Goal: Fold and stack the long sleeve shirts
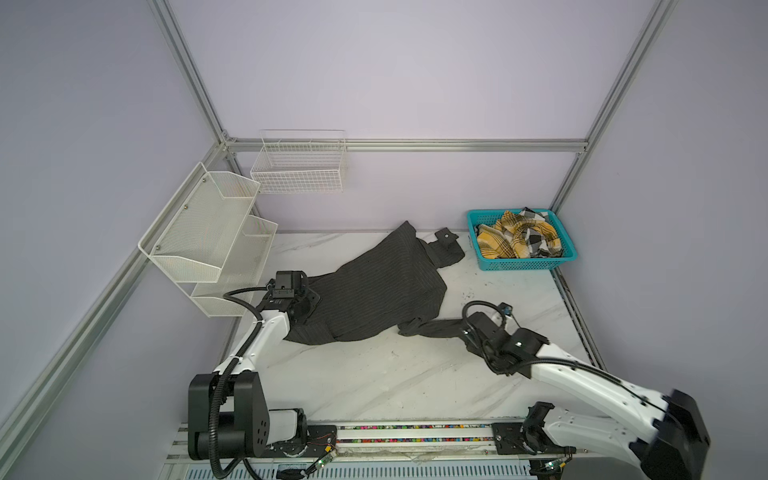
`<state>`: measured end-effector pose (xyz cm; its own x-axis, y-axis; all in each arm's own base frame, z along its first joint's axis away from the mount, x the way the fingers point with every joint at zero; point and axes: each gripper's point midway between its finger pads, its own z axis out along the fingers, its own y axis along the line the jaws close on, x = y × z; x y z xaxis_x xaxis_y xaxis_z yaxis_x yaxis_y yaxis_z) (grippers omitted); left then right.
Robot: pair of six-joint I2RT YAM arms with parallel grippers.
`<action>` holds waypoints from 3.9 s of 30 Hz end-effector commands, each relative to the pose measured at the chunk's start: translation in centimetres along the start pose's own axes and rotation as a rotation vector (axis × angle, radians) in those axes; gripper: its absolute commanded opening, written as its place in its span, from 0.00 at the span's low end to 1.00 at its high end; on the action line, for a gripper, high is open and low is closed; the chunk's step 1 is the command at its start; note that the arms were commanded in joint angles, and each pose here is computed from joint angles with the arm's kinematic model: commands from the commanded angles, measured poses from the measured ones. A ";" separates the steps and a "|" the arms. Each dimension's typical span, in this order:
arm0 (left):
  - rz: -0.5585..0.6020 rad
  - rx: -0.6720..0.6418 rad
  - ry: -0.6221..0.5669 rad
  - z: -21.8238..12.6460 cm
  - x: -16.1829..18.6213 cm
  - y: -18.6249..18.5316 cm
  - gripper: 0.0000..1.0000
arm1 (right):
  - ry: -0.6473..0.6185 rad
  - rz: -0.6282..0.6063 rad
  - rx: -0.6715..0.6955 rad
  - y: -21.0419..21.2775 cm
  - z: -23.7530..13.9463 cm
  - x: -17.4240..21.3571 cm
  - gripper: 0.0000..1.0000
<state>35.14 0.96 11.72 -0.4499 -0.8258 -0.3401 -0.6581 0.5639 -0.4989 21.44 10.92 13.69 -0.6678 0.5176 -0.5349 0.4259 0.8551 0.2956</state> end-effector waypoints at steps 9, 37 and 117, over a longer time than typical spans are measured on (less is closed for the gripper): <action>0.030 -0.015 -0.037 -0.1 -1.5 -0.5 0.73 | -0.166 -0.114 0.058 6.3 -2.9 -6.9 0.69; 0.110 -0.114 0.193 6.0 6.0 3.0 0.59 | 0.379 -0.163 0.109 2.5 15.1 1.7 0.47; 0.162 -0.250 -0.232 -11.3 6.5 3.7 0.82 | 0.393 -0.374 -0.249 18.5 17.6 -1.3 0.48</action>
<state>17.46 -1.35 12.35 -0.4241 -0.7752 -0.4681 -0.8178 0.5499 -0.1697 39.11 26.75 5.54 -0.9497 0.0760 -0.3037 -0.0521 0.9182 0.3926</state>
